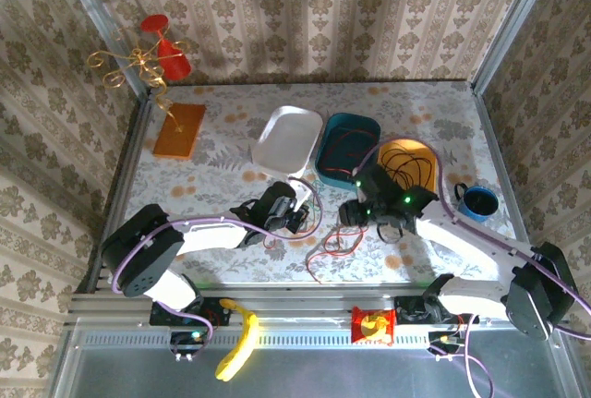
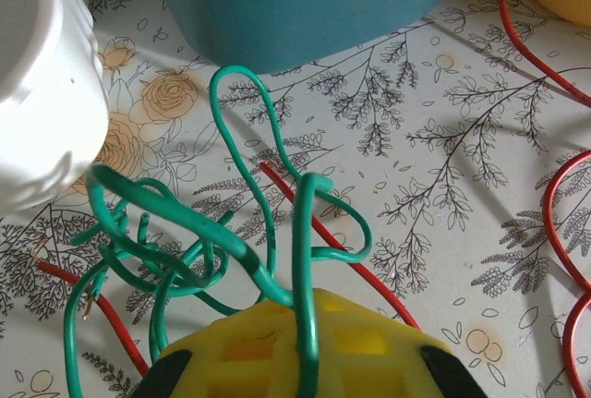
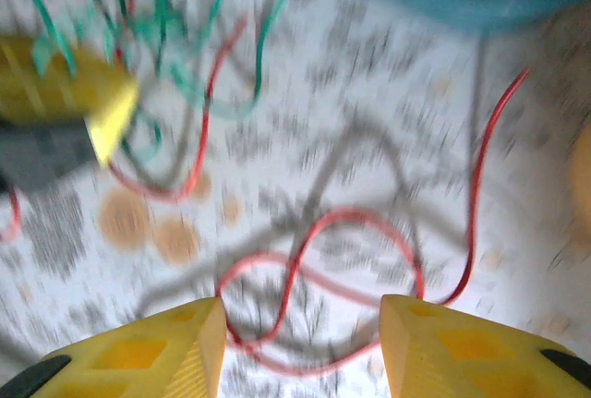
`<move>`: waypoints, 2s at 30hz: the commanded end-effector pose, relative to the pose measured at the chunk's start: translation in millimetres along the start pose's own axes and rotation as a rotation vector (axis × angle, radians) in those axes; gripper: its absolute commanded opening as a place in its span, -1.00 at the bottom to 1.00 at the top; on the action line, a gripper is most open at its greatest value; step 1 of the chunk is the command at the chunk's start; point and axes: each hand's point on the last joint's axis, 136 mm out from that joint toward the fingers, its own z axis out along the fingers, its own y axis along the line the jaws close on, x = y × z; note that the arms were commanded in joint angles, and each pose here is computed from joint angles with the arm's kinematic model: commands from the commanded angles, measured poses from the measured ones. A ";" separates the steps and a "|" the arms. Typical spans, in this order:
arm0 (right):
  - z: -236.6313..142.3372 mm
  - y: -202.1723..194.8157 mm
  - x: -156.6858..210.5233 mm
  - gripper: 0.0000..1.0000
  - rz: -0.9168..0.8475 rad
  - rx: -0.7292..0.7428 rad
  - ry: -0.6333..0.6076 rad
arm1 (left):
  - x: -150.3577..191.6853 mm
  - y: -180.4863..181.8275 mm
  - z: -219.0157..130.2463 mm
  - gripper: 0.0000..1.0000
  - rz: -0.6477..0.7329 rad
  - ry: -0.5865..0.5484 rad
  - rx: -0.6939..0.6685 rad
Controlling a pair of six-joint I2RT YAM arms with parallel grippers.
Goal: Untangle the cables
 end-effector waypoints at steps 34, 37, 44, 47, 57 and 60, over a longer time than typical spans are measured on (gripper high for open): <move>62.9 -38.7 54.7 0.16 -0.055 0.274 0.255 | 6.7 -6.6 3.5 -1.00 0.011 0.023 0.002; 66.2 -48.2 65.6 0.15 -0.019 0.292 0.287 | 6.1 -5.8 3.2 -1.00 0.010 0.020 -0.001; 75.9 -49.1 76.1 -0.46 -0.014 0.280 0.332 | 6.2 -6.3 3.4 -1.00 0.012 0.020 -0.002; 76.9 -49.1 71.8 -0.84 -0.018 0.282 0.314 | 5.8 -5.9 3.1 -1.00 0.011 0.018 -0.006; 41.8 -24.5 10.4 -1.00 -0.085 0.219 0.080 | 6.6 -4.7 4.1 -1.00 0.009 0.021 -0.019; 15.5 -14.0 -18.5 -1.00 -0.089 0.185 -0.045 | 5.8 -4.0 3.9 -1.00 0.010 0.020 -0.021</move>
